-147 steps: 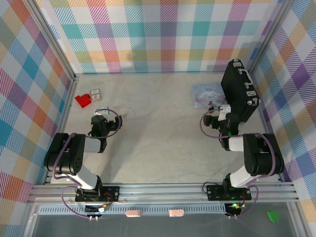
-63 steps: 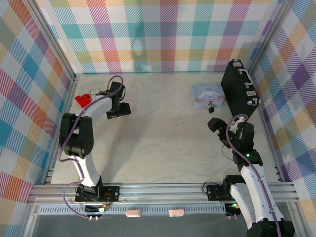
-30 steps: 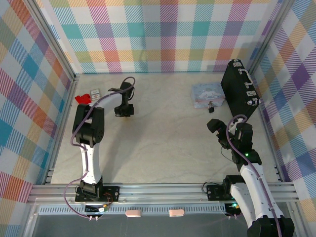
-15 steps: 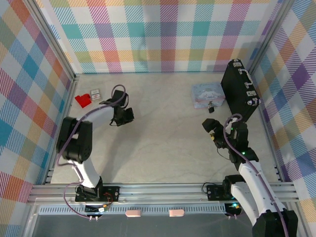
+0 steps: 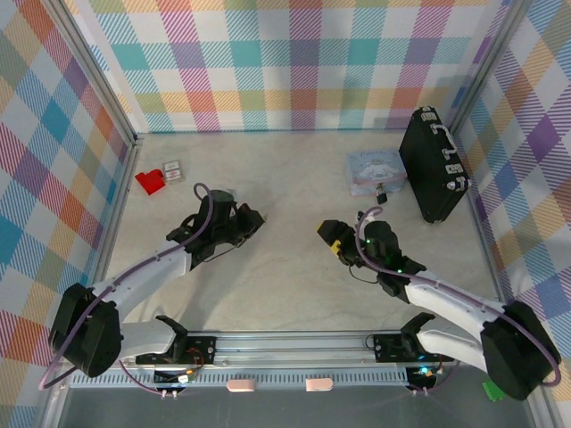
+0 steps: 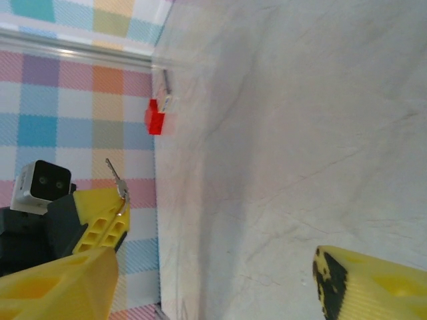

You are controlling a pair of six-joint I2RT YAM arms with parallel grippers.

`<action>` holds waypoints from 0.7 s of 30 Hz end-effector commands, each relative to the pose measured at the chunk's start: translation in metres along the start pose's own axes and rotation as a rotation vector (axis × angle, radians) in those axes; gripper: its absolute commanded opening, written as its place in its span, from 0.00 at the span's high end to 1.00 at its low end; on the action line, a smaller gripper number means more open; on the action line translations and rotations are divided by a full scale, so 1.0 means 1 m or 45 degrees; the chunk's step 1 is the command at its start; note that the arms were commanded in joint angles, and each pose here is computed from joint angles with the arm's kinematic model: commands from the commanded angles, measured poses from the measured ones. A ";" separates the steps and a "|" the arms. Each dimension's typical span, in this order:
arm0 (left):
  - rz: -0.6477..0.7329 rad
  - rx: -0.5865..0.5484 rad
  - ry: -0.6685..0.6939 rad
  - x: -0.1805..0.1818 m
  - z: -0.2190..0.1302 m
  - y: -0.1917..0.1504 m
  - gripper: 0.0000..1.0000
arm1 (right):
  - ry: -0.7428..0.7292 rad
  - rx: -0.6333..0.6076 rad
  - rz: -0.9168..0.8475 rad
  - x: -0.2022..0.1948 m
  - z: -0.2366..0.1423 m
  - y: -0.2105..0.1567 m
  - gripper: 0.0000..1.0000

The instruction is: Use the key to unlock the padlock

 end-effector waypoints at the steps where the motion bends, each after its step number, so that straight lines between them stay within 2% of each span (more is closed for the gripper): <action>1: -0.113 -0.020 -0.116 -0.023 -0.007 -0.009 1.00 | 0.353 -0.019 -0.143 0.067 0.004 0.003 0.30; 5: -0.154 -0.012 -0.157 -0.029 -0.011 -0.017 1.00 | 0.448 0.012 -0.239 0.083 0.006 -0.008 0.37; 13: -0.181 0.011 -0.282 -0.049 -0.010 -0.028 1.00 | 0.489 0.063 -0.363 0.098 0.006 -0.018 0.59; 21: -0.157 0.046 -0.301 -0.058 -0.008 -0.041 1.00 | 0.346 0.062 -0.371 0.090 0.013 -0.015 0.66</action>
Point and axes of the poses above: each hand's point on the last joint's axis, 136 mm out from that joint toward the fingers, its own z axis out along the fingers, its own x axis along the line the jaws close on, y = z × x, the point moved 4 cm from there along -z, back along the fingers, and after that the axes turned 1 degree about -z, right-handed, at the moved point
